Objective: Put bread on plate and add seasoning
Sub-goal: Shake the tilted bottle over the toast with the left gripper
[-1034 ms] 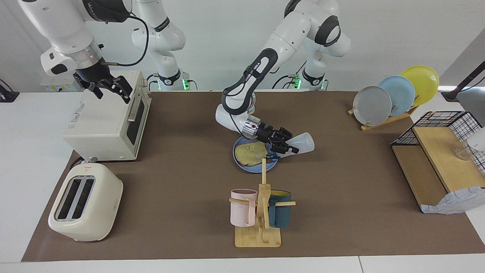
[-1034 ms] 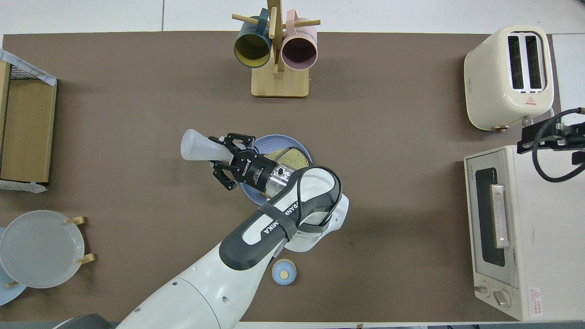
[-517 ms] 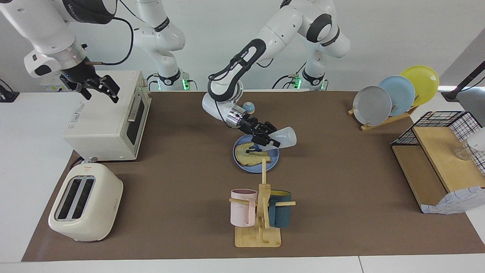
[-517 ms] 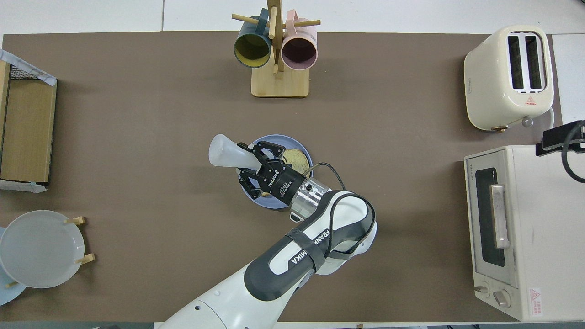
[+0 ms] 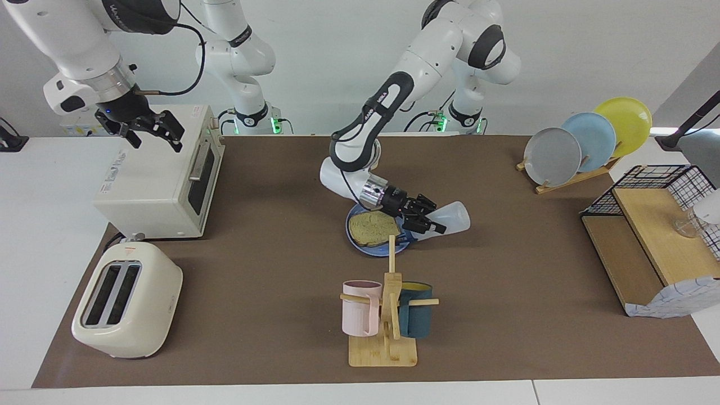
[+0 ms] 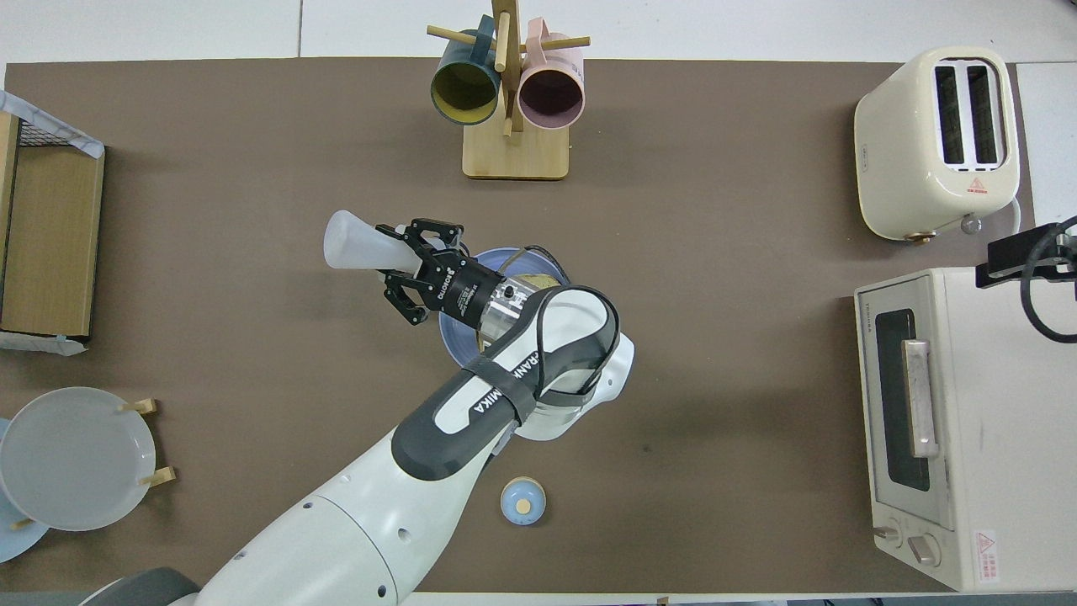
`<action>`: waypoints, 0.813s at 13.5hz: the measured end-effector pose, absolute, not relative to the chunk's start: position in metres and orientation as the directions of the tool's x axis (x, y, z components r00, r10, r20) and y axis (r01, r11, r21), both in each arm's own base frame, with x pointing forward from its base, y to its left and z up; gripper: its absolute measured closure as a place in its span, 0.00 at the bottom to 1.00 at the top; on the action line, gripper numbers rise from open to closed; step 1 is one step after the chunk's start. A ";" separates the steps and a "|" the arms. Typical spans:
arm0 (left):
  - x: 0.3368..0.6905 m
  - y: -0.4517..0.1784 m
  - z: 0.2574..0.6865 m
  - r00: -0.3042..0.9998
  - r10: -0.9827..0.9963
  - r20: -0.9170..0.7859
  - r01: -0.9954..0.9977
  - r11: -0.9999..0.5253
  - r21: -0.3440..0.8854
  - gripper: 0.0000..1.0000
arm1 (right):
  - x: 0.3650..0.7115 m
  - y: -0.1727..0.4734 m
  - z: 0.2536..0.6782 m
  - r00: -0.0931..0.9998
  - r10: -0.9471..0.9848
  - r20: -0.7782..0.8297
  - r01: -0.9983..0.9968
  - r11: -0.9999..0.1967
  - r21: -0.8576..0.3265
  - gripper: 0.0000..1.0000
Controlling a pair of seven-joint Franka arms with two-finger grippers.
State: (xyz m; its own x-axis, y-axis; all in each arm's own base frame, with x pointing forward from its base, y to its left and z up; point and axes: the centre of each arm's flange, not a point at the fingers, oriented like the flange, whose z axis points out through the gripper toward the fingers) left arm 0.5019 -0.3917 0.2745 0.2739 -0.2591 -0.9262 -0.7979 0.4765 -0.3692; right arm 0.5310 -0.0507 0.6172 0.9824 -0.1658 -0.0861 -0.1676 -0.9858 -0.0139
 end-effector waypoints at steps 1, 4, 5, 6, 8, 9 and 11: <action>0.506 -0.388 0.273 0.271 -0.264 -0.926 -0.800 0.473 -0.369 0.56 | 0.531 -0.051 0.617 0.982 -0.166 -0.086 -0.168 -0.986 -0.011 0.00; 0.498 -0.400 0.274 0.262 -0.277 -0.924 -0.789 0.490 -0.371 0.56 | 0.531 -0.052 0.617 0.982 -0.167 -0.085 -0.168 -0.986 -0.004 0.00; 0.489 -0.411 0.274 0.255 -0.285 -0.924 -0.779 0.506 -0.371 0.56 | 0.531 -0.052 0.617 0.982 -0.167 -0.085 -0.168 -0.986 -0.004 0.00; 0.476 -0.425 0.274 0.244 -0.294 -0.924 -0.768 0.523 -0.369 0.56 | 0.531 -0.052 0.617 0.982 -0.167 -0.085 -0.168 -0.986 -0.004 0.00; 0.450 -0.450 0.273 0.220 -0.310 -0.925 -0.749 0.554 -0.364 0.56 | 0.531 -0.052 0.617 0.982 -0.167 -0.086 -0.168 -0.986 -0.003 0.00; 0.439 -0.460 0.273 0.214 -0.314 -0.925 -0.740 0.566 -0.363 0.56 | 0.531 -0.052 0.617 0.982 -0.167 -0.086 -0.168 -0.986 -0.003 0.00; 0.434 -0.465 0.273 0.212 -0.315 -0.925 -0.734 0.574 -0.364 0.56 | 0.531 -0.053 0.617 0.982 -0.168 -0.086 -0.169 -0.986 -0.003 0.00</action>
